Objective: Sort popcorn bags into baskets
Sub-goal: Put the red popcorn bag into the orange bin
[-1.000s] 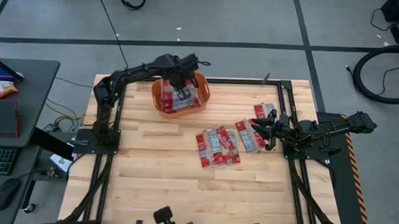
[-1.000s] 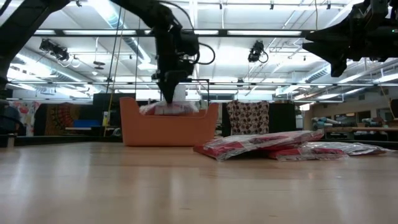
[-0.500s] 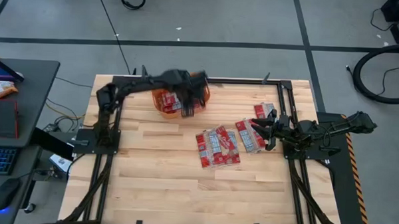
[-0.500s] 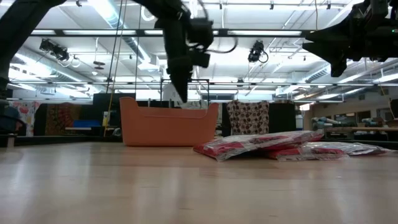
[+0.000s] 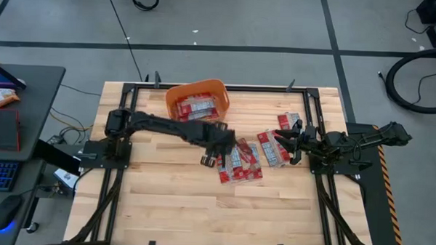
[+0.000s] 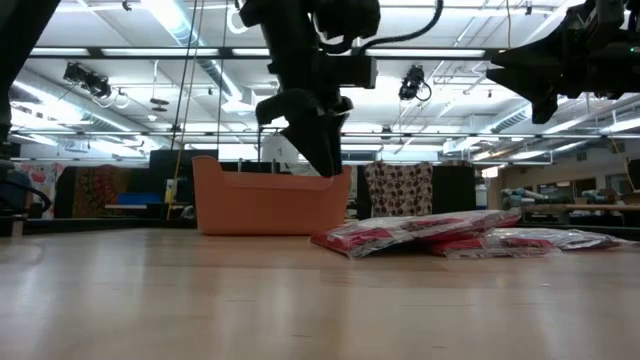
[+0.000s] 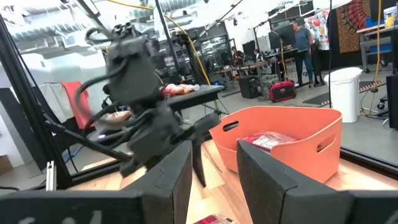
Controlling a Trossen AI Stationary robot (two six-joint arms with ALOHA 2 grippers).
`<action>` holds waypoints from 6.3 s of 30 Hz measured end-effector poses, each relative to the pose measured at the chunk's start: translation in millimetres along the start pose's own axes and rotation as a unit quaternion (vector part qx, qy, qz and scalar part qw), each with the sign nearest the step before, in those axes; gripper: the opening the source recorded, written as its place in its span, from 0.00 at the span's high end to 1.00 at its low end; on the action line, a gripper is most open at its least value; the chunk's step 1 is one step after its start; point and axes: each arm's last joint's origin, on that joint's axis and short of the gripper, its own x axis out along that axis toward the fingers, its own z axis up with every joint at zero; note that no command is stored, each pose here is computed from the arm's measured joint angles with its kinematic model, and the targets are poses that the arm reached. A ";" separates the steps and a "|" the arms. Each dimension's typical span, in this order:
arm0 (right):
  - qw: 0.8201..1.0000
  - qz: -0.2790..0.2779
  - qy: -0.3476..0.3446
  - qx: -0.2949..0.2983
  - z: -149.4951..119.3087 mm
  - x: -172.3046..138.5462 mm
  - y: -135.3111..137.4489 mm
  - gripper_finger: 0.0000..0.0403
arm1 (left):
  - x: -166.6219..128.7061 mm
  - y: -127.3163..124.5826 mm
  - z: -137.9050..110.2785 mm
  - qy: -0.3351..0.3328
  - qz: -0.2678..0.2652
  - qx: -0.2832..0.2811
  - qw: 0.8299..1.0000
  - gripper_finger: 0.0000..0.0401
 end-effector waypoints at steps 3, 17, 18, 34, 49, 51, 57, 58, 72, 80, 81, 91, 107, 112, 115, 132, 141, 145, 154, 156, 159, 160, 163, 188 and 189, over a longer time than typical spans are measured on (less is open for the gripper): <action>1.000 0.000 0.000 0.000 0.0 0.0 0.0 0.67 | 1.4 -13.7 7.6 -0.029 0.007 0.030 0.999 0.54; 1.000 0.001 -0.002 0.001 0.3 0.0 0.1 0.67 | 47.0 -41.8 16.4 -0.056 -0.028 0.187 0.980 0.52; 1.000 0.000 -0.003 0.001 0.5 0.0 0.1 0.67 | 50.3 -41.0 15.9 -0.059 -0.035 0.186 0.980 0.52; 1.000 0.001 -0.006 0.003 1.2 0.1 0.2 0.67 | 76.9 -43.6 3.4 -0.015 -0.080 0.209 0.974 0.69; 1.000 0.001 -0.007 0.003 1.4 0.1 0.3 0.67 | 32.0 -27.6 28.9 0.007 -0.042 0.110 0.993 0.99; 1.000 0.001 -0.007 0.004 1.5 0.1 0.3 0.67 | 23.4 -23.2 30.5 0.008 -0.041 0.100 0.994 0.99; 1.000 0.002 -0.009 0.005 1.9 0.1 0.4 0.67 | -1.0 -11.9 25.0 0.022 -0.043 0.037 0.998 0.99; 1.000 0.002 -0.009 0.005 1.9 0.1 0.4 0.67 | -9.5 -8.5 23.6 0.020 -0.040 0.021 0.999 0.99; 1.000 0.001 -0.010 0.005 2.0 0.1 0.3 0.67 | -89.8 63.2 -38.7 0.094 0.065 -0.208 0.971 0.99; 1.000 0.002 -0.010 0.005 2.0 0.1 0.4 0.67 | -78.7 118.1 -76.7 0.137 0.120 -0.262 0.948 0.99; 1.000 0.002 -0.009 0.005 1.8 0.1 0.4 0.67 | -76.0 124.3 -81.0 0.139 0.122 -0.264 0.947 0.99; 1.000 0.002 -0.009 0.005 1.9 0.1 0.4 0.67 | -36.6 169.2 -121.4 0.175 0.096 -0.296 0.934 0.93; 1.000 0.001 -0.009 0.005 1.8 0.1 0.3 0.67 | -20.1 95.7 -36.6 0.041 -0.033 -0.153 0.987 0.66; 1.000 0.002 -0.009 0.005 1.9 0.1 0.4 0.67 | 4.1 50.7 -2.2 0.040 -0.004 -0.044 0.998 0.66; 1.000 0.002 -0.009 0.005 1.8 0.1 0.3 0.67 | 16.5 26.9 13.8 0.024 -0.002 0.007 1.000 0.64; 1.000 0.001 -0.008 0.004 1.6 0.3 0.4 0.67 | 67.5 -52.2 48.3 0.024 0.076 0.152 0.985 0.37; 1.000 0.001 -0.005 0.003 1.0 0.7 0.5 0.67 | 86.7 -53.7 47.4 0.044 0.126 0.142 0.981 0.53; 1.000 0.000 -0.004 0.002 0.6 0.8 0.5 0.67 | 86.8 -52.4 48.8 0.037 0.132 0.130 0.982 0.67; 1.000 0.001 -0.005 0.002 0.8 0.7 0.5 0.67 | 67.3 -50.6 47.7 0.038 0.110 0.118 0.986 0.97; 1.000 0.001 -0.006 0.003 1.0 0.8 0.6 0.67 | 52.5 -46.7 46.6 0.043 0.107 0.103 0.988 0.97; 1.000 0.001 -0.006 0.003 0.9 0.9 0.6 0.67 | 22.9 -38.3 45.9 0.039 0.108 0.072 0.991 0.98; 1.000 0.000 -0.004 0.002 0.6 0.9 0.5 0.67 | 11.9 -35.5 44.4 0.039 0.109 0.063 0.991 0.98; 1.000 0.000 -0.004 0.002 0.7 0.8 0.5 0.67 | -20.9 -23.7 38.5 0.035 0.123 0.022 0.992 0.98; 1.000 0.001 -0.006 0.003 1.1 0.7 0.5 0.67 | -77.3 125.5 -95.1 0.234 0.191 -0.273 0.913 0.97; 1.000 0.000 -0.006 0.003 0.9 0.7 0.5 0.67 | -72.2 131.0 -99.0 0.236 0.180 -0.279 0.913 0.97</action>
